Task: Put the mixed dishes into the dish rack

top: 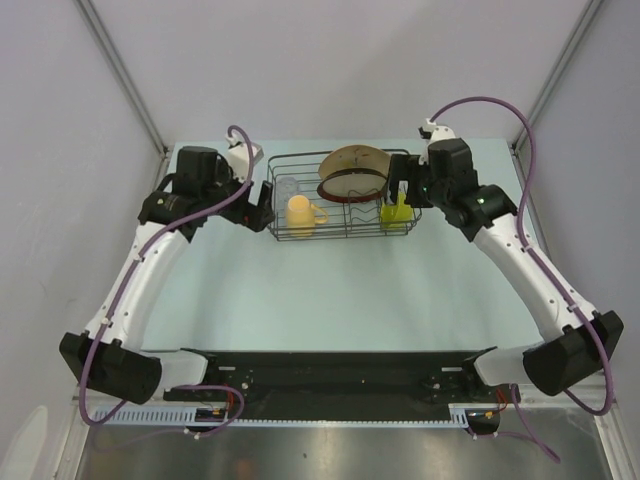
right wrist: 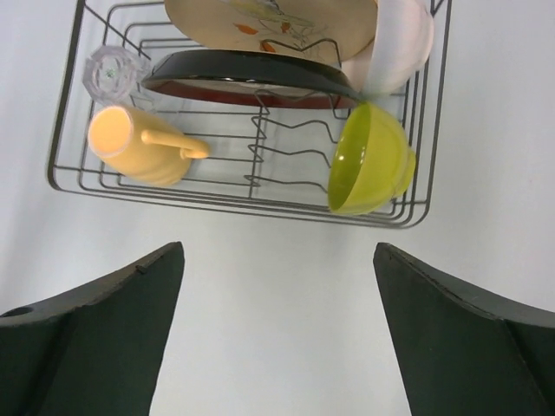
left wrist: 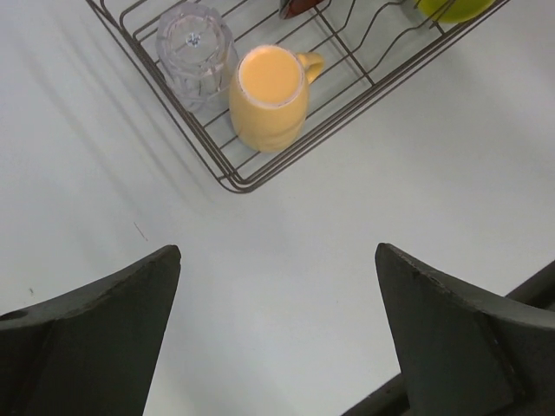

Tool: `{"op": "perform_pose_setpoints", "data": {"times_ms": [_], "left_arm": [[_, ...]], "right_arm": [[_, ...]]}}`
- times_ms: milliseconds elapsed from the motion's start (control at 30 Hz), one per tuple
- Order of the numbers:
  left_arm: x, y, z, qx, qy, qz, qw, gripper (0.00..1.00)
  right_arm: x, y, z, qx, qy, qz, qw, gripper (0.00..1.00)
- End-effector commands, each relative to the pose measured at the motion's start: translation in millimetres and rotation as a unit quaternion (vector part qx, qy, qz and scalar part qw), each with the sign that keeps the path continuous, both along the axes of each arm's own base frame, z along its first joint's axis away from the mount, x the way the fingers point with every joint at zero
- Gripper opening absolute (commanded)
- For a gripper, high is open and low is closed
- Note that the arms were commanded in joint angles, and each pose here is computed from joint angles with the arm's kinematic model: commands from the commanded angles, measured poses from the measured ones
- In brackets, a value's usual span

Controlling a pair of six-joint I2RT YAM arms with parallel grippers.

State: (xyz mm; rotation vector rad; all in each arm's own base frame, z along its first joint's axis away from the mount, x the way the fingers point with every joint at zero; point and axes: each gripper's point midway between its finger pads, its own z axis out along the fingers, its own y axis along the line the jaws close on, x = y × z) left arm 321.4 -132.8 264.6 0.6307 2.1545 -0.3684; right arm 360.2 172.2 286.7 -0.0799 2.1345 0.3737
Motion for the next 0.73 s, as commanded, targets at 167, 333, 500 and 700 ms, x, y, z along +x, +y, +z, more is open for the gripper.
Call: {"op": "perform_pose_setpoints", "data": {"times_ms": [167, 333, 500, 700], "left_arm": [[-23.9, 11.7, 14.0, -0.034, 0.025, 0.005, 0.999, 0.5], [-28.1, 22.1, 11.5, -0.01, 0.013, 0.016, 1.0, 0.99], [-33.2, 23.3, 8.4, -0.006, 0.016, 0.012, 1.0, 1.0], [-33.9, 21.3, 22.2, -0.021, -0.016, 0.011, 1.0, 1.0]], "right_arm": [[-25.2, -28.4, 13.7, 0.044, 0.003, -0.047, 0.998, 1.0], [-34.8, -31.0, 12.4, 0.033, 0.001, -0.049, 0.998, 1.0], [-32.4, -21.6, 15.5, 0.044, -0.011, -0.037, 0.998, 1.0], [-33.2, -17.5, 15.9, 0.047, -0.011, -0.029, 0.998, 1.0]]}}
